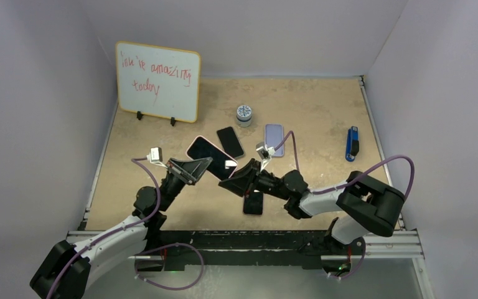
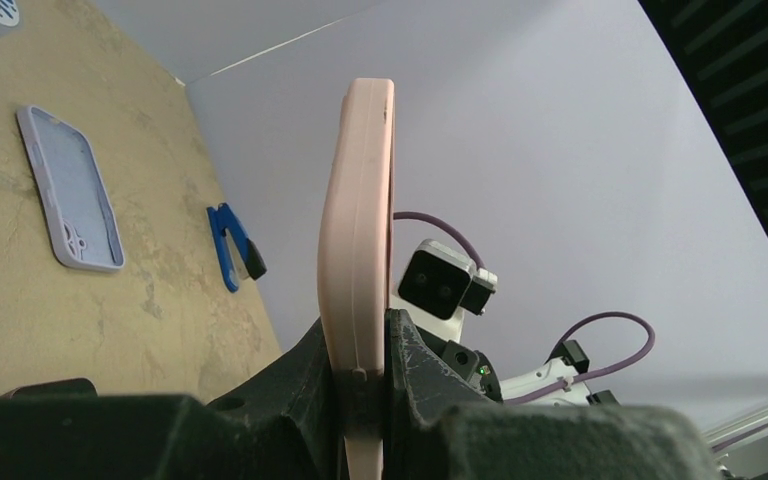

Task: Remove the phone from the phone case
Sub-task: Remove the phone case from the phone.

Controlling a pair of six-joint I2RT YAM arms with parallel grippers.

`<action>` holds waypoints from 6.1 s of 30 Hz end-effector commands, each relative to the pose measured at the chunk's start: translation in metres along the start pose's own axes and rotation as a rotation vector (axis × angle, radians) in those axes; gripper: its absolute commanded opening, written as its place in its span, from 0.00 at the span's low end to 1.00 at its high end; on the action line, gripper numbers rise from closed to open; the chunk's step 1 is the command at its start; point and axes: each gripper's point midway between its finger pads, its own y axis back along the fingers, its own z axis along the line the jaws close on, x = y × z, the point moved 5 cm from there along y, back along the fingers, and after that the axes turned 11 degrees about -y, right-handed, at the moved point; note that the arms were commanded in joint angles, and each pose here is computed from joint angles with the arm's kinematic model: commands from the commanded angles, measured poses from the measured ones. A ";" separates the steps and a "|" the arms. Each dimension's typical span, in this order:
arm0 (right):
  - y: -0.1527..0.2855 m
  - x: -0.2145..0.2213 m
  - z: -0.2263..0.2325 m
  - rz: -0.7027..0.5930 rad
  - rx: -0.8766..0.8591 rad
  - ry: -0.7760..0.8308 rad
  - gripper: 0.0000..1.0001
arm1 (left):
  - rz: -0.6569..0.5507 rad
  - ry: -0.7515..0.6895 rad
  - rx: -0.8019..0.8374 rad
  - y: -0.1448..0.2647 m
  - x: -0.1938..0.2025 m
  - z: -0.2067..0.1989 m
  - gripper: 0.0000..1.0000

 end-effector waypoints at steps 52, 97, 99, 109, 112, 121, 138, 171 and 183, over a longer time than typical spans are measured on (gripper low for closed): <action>0.068 -0.013 0.040 0.162 0.002 0.534 0.67 | 0.447 -0.410 0.375 -0.012 0.008 -0.089 0.00; 0.048 -0.002 0.058 0.526 -0.288 0.800 0.02 | 0.659 -0.348 0.375 -0.029 0.019 -0.089 0.00; 0.048 -0.002 0.057 0.525 -0.296 0.823 0.01 | 0.661 -0.338 0.372 -0.029 0.020 -0.087 0.00; 0.044 -0.012 0.053 0.462 -0.229 0.866 0.00 | 0.660 -0.285 0.413 -0.023 0.023 -0.088 0.00; 0.043 -0.014 0.051 0.453 -0.217 0.882 0.00 | 0.665 -0.265 0.421 -0.020 0.025 -0.087 0.00; 0.039 -0.033 0.054 0.302 -0.110 0.822 0.00 | 0.653 -0.269 0.431 -0.016 0.026 -0.086 0.00; 0.036 -0.059 0.057 -0.002 -0.073 0.457 0.00 | 0.630 -0.150 0.523 0.006 0.033 -0.083 0.00; 0.027 -0.086 0.058 -0.073 -0.172 0.227 0.27 | 0.722 -0.127 0.331 0.015 0.078 -0.033 0.00; 0.023 -0.084 0.055 -0.033 -0.217 0.167 0.31 | 0.729 -0.104 0.310 0.010 0.087 -0.028 0.00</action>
